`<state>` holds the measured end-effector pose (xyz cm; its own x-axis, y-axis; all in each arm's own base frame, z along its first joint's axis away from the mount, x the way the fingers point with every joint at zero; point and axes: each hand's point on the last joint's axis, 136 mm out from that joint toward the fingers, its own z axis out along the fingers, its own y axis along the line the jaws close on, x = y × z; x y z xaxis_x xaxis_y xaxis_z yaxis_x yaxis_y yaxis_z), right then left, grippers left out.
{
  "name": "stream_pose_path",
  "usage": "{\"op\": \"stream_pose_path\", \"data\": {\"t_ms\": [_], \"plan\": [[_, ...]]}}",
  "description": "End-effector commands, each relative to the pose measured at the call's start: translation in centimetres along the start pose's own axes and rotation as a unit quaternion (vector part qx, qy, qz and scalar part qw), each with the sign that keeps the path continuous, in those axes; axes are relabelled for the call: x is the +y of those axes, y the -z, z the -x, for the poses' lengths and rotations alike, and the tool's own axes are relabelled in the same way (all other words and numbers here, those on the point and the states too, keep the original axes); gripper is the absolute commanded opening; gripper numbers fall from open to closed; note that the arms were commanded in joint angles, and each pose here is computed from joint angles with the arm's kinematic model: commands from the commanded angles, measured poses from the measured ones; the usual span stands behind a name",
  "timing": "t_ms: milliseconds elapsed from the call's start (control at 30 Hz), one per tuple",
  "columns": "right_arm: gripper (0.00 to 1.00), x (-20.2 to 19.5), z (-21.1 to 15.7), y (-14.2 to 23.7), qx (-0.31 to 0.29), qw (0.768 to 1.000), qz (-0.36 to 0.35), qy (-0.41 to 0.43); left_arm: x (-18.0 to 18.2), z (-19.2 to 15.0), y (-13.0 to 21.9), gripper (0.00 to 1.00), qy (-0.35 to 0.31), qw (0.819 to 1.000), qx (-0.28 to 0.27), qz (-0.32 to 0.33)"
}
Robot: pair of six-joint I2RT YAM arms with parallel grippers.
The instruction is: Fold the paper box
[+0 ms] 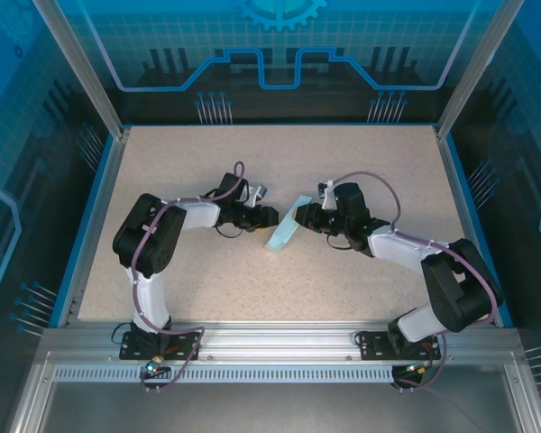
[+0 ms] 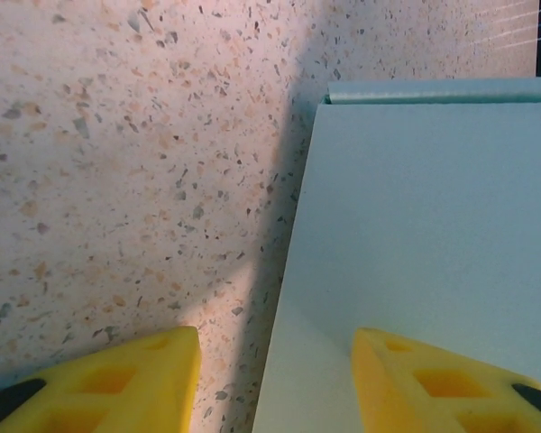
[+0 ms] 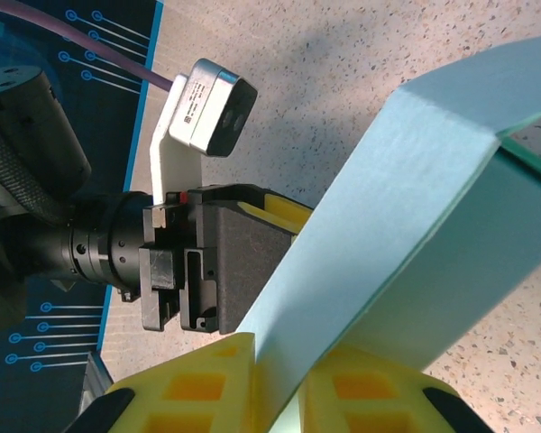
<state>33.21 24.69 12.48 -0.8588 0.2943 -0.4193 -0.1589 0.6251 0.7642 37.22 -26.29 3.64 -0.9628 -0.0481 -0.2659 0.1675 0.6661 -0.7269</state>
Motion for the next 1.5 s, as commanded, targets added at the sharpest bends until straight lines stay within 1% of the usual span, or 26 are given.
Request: {"op": "stream_pose_path", "data": {"t_ms": [0,133,267,333,433,500,567,667,800,933,1233,1367,1467], "plan": [[0.19,-2.1,-1.1,-0.4,0.013,0.998,-0.056,-0.001,0.0,1.2,1.7,0.57,-0.026,0.998,-0.037,0.048],[0.19,-2.0,-1.1,-0.8,0.013,0.998,-0.057,0.001,0.7,1.7,4.2,0.64,-0.044,0.990,-0.091,0.099],[0.18,-1.9,-1.2,-1.1,0.018,0.998,-0.056,0.002,1.1,1.5,7.5,0.69,-0.066,0.976,-0.153,0.140],[0.18,-1.8,-1.2,-1.2,0.018,0.998,-0.055,0.002,0.6,0.9,9.0,0.72,-0.083,0.970,-0.185,0.135],[0.18,-1.6,-1.0,-1.4,0.018,0.998,-0.054,0.004,-0.7,-0.6,10.7,0.76,-0.120,0.960,-0.231,0.105],[0.18,-1.5,-1.0,-1.6,0.020,0.998,-0.054,0.006,-2.1,-1.7,11.4,0.77,-0.156,0.951,-0.254,0.082],[0.18,-1.6,-1.0,-1.7,0.022,0.998,-0.056,0.006,-3.2,-2.5,11.8,0.78,-0.189,0.943,-0.265,0.072],[0.18,-1.5,-0.9,-2.0,0.023,0.998,-0.054,0.005,-4.8,-3.4,11.9,0.82,-0.236,0.931,-0.270,0.065],[0.18,-1.5,-1.0,-2.3,0.025,0.998,-0.053,0.006,-6.5,-4.1,11.2,0.84,-0.292,0.915,-0.269,0.067],[0.18,-1.3,-1.0,-2.4,0.027,0.998,-0.051,0.007,-7.6,-4.0,10.2,0.87,-0.329,0.903,-0.265,0.074],[0.18,-1.2,-1.0,-2.5,0.025,0.998,-0.051,0.009,-8.9,-4.0,6.6,0.89,-0.399,0.880,-0.235,0.108],[0.18,-1.3,-1.0,-2.5,0.025,0.998,-0.050,0.008,-8.7,-3.4,5.6,0.87,-0.409,0.872,-0.236,0.128],[0.18,-1.3,-1.0,-2.4,0.024,0.998,-0.050,0.008,-8.3,-3.2,5.0,0.80,-0.410,0.871,-0.233,0.136]]}}
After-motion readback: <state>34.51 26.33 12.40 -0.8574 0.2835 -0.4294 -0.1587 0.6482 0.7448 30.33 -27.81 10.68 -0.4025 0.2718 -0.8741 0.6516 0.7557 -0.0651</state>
